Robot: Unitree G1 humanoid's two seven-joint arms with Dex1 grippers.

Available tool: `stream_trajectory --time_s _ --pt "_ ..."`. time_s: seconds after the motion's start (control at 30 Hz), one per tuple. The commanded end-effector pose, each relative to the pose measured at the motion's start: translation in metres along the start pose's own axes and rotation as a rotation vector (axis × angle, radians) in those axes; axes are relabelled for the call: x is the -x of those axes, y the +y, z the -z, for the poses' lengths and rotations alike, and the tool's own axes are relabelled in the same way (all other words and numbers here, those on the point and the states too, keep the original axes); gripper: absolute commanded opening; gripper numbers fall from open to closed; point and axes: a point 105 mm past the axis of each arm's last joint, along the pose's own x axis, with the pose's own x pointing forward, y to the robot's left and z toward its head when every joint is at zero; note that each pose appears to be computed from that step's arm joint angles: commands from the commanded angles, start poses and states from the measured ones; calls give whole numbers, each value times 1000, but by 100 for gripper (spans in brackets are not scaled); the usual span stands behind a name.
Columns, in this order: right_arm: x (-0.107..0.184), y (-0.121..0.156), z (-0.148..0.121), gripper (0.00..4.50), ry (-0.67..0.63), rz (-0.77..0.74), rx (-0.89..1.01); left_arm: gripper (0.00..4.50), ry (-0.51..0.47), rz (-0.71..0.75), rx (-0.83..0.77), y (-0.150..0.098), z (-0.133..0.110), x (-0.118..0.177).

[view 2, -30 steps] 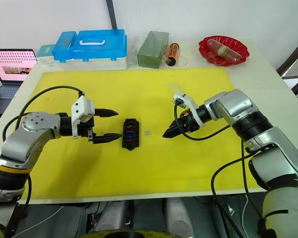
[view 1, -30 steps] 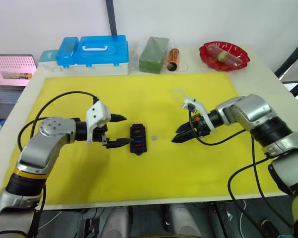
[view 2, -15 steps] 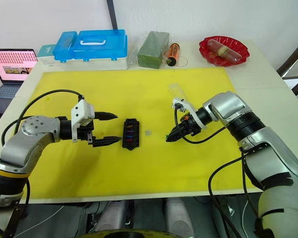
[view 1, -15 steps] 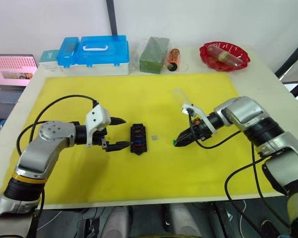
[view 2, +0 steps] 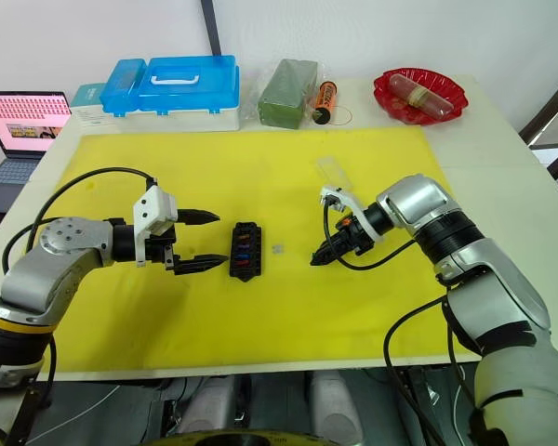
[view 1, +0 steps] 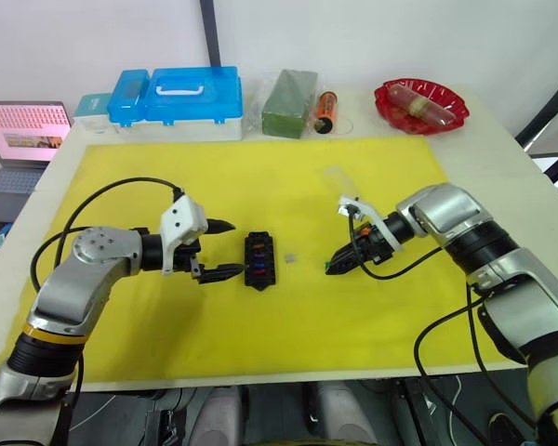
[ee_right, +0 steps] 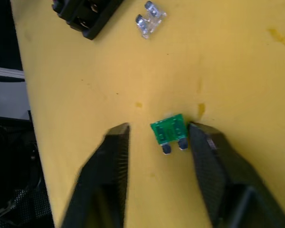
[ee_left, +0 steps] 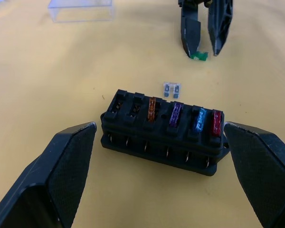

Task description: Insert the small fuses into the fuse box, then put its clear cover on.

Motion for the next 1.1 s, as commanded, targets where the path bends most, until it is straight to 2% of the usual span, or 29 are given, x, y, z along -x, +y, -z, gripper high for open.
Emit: stream_trajectory --time_s 0.03,0.07,0.1,0.27,0.47,0.73,0.9,0.97,1.1 --pt "3 3 -9 58 -15 -10 25 450 -30 -16 -49 1 -14 5" --pt "4 2 -10 17 -16 -5 23 450 -31 -17 -48 1 -14 5" --pt "5 1 -10 5 -17 -2 21 450 -31 -18 -48 1 -15 5" --pt "9 -1 -10 5 -15 12 18 450 -33 -21 -48 1 -15 4" --pt "22 9 -11 5 -93 -11 -60 450 -37 -25 -49 1 -15 4" --pt "37 27 -15 5 -332 73 -293 450 -42 -27 -44 -2 -15 4" --pt "25 19 -13 5 -463 130 -350 450 -45 -20 -41 -3 -14 2" --pt "15 6 -10 5 -532 176 -449 450 -45 -16 -41 -3 -14 1" --pt "-4 -3 -5 5 -618 216 -584 450 -47 -13 -44 -3 -14 0"
